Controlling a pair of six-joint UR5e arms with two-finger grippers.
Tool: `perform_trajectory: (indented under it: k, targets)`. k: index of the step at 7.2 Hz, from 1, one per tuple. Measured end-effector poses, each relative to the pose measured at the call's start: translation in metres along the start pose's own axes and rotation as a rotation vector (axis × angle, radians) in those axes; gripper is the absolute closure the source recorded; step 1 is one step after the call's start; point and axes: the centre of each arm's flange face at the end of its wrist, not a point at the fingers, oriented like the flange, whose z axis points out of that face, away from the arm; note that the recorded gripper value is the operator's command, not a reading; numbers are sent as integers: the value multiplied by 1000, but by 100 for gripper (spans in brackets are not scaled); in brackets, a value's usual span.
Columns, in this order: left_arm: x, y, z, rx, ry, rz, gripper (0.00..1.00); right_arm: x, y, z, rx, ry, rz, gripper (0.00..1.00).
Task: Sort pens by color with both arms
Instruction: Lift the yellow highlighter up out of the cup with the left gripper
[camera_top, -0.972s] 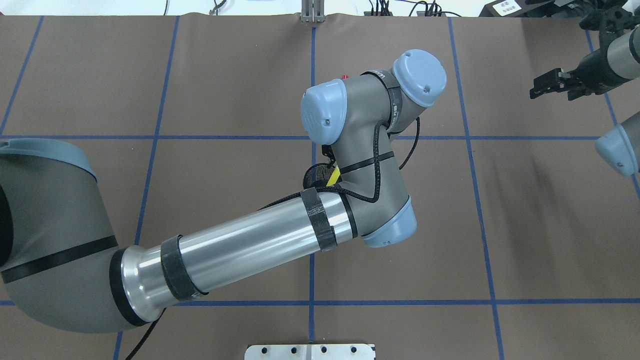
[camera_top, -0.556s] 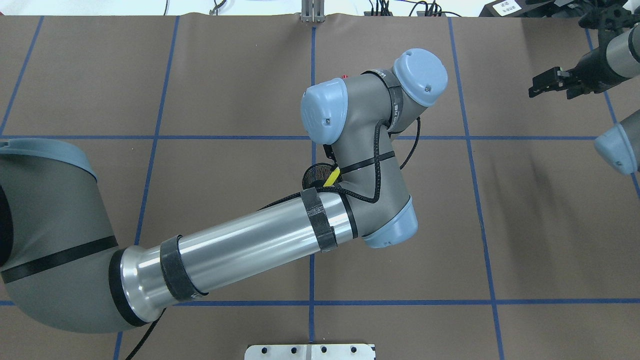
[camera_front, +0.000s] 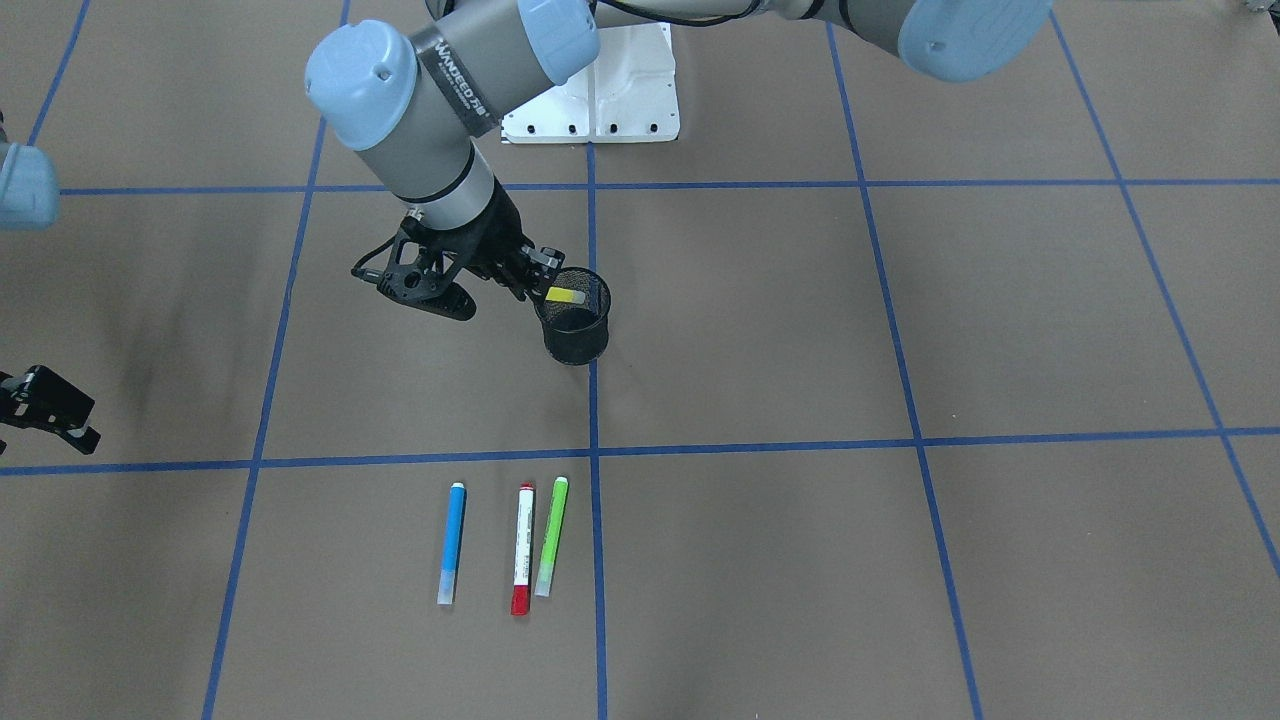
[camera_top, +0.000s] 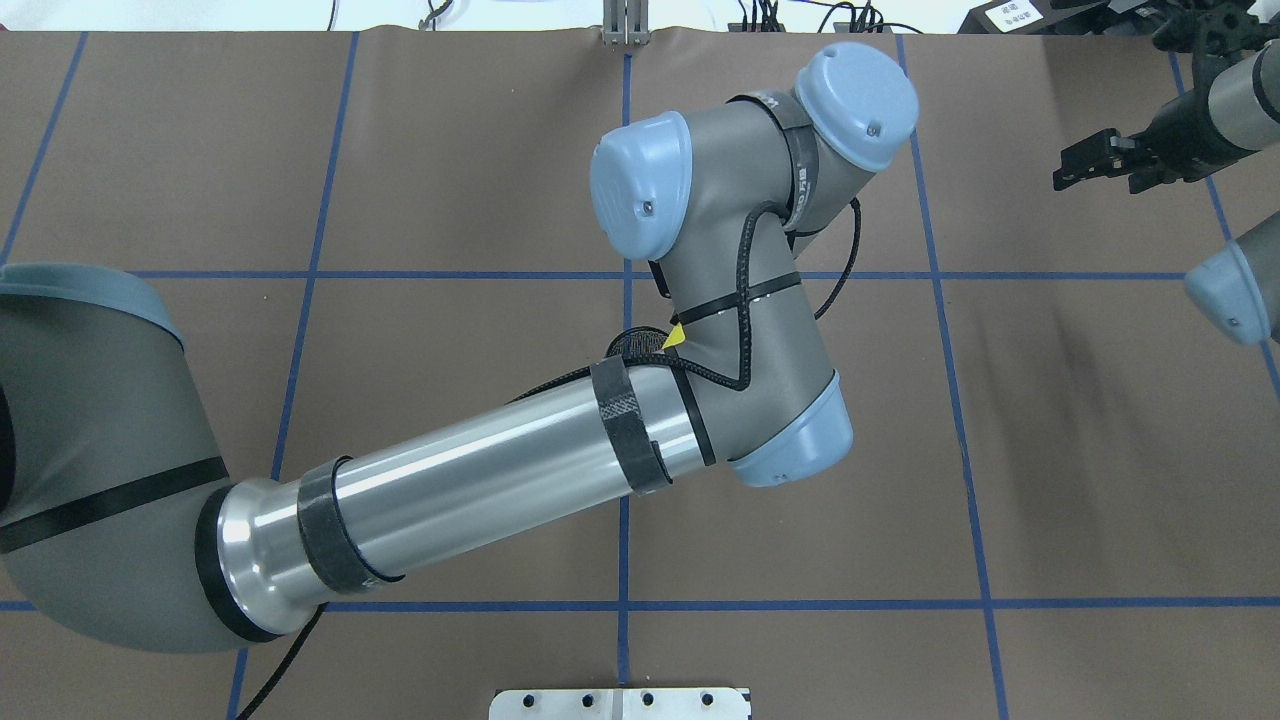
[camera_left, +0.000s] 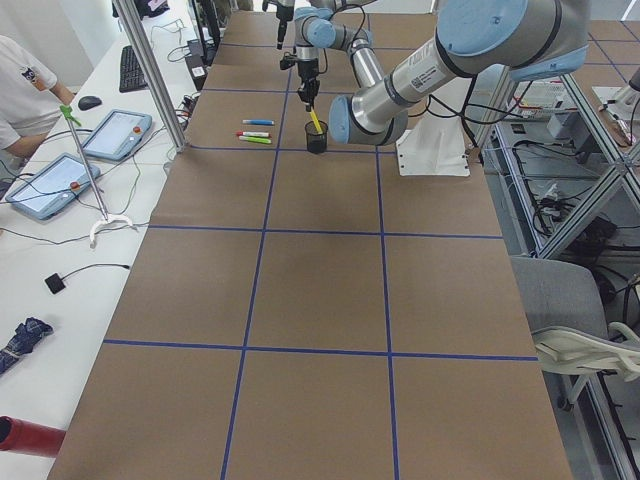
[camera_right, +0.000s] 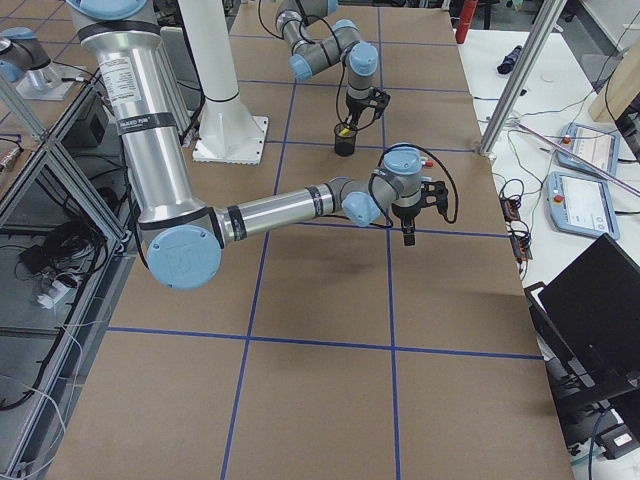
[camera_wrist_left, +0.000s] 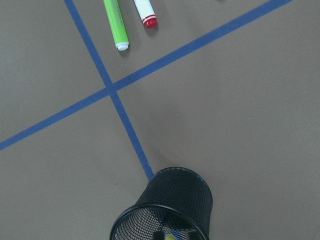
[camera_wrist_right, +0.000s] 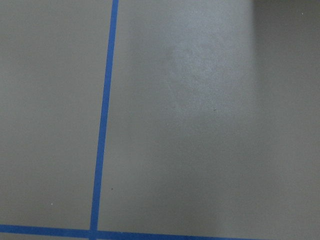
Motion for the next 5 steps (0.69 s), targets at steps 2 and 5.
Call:
perform_trajectory:
  k: [2, 5]
  targets:
    - [-34, -4, -58, 86, 51, -36, 100, -4, -2, -2, 5, -4, -3, 0]
    - [-112, -28, -77, 278, 140, -155, 100, -7, -3, -5, 12, -8, -9, 0]
